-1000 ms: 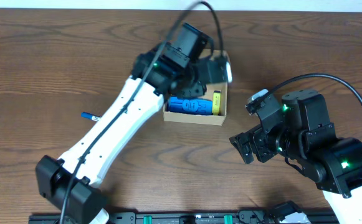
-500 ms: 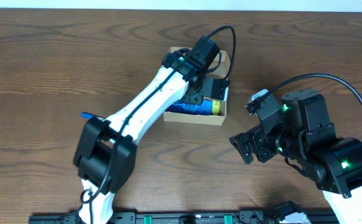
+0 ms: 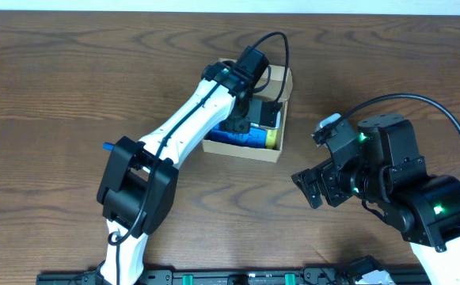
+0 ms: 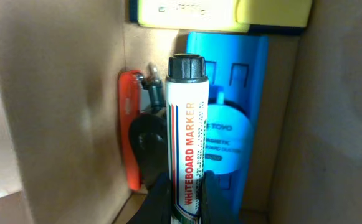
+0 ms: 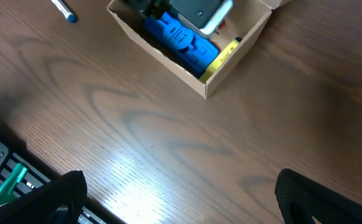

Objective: Pack container
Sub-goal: 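Carry the white marker with left gripper and lower into box, then release marker and move left gripper to the blue-capped marker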

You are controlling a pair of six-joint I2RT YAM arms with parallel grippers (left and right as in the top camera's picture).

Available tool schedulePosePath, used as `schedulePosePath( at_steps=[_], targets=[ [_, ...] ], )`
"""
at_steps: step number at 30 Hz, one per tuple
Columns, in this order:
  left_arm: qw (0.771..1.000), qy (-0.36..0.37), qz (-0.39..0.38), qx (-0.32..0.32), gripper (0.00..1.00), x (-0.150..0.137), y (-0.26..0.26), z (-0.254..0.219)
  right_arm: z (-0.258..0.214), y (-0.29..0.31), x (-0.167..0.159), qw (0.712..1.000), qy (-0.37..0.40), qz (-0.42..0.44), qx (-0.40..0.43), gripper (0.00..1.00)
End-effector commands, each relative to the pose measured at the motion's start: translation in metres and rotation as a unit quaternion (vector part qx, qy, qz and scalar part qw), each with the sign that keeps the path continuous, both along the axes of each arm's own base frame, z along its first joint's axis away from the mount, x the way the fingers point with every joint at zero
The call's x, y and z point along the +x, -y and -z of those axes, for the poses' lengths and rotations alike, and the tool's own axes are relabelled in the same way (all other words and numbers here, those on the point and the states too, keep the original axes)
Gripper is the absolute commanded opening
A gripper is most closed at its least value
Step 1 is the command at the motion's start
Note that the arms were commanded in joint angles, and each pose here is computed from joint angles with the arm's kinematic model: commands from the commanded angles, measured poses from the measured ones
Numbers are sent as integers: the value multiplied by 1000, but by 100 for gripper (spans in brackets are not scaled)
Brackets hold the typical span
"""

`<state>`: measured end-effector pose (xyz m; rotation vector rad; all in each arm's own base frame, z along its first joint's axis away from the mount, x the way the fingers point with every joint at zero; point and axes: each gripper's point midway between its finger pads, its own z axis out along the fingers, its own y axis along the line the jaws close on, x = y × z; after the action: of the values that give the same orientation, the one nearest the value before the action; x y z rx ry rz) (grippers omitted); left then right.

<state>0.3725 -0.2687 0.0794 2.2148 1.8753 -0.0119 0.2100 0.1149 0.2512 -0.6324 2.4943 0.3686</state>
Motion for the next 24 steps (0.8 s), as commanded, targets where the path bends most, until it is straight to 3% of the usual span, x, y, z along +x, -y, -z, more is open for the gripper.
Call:
schedulePosePath(
  at_steps=[1,2,3,7,15,24],
  targets=[
    [1000,-27,4,0,17,-7,-2,10,-1,1,1,1000,0,8,2,99],
    [1000,-27,-1,-1,37,-6,-2,10,-1,1,1,1000,0,8,2,99],
    [1000,-27,-4,-2,47,-6,-2,10,-1,1,1,1000,0,8,2,99],
    [1000,-29,-8,-4,60,-7,0,9,-1,1,1,1000,0,8,2,99],
    [998,-9,-40,-42,61,-13,11,-29,-1,1,1,1000,0,8,2,99],
    [978,56,-185,-83,61,-15,-23,-117,-1,1,1,1000,0,8,2,99]
  ],
)
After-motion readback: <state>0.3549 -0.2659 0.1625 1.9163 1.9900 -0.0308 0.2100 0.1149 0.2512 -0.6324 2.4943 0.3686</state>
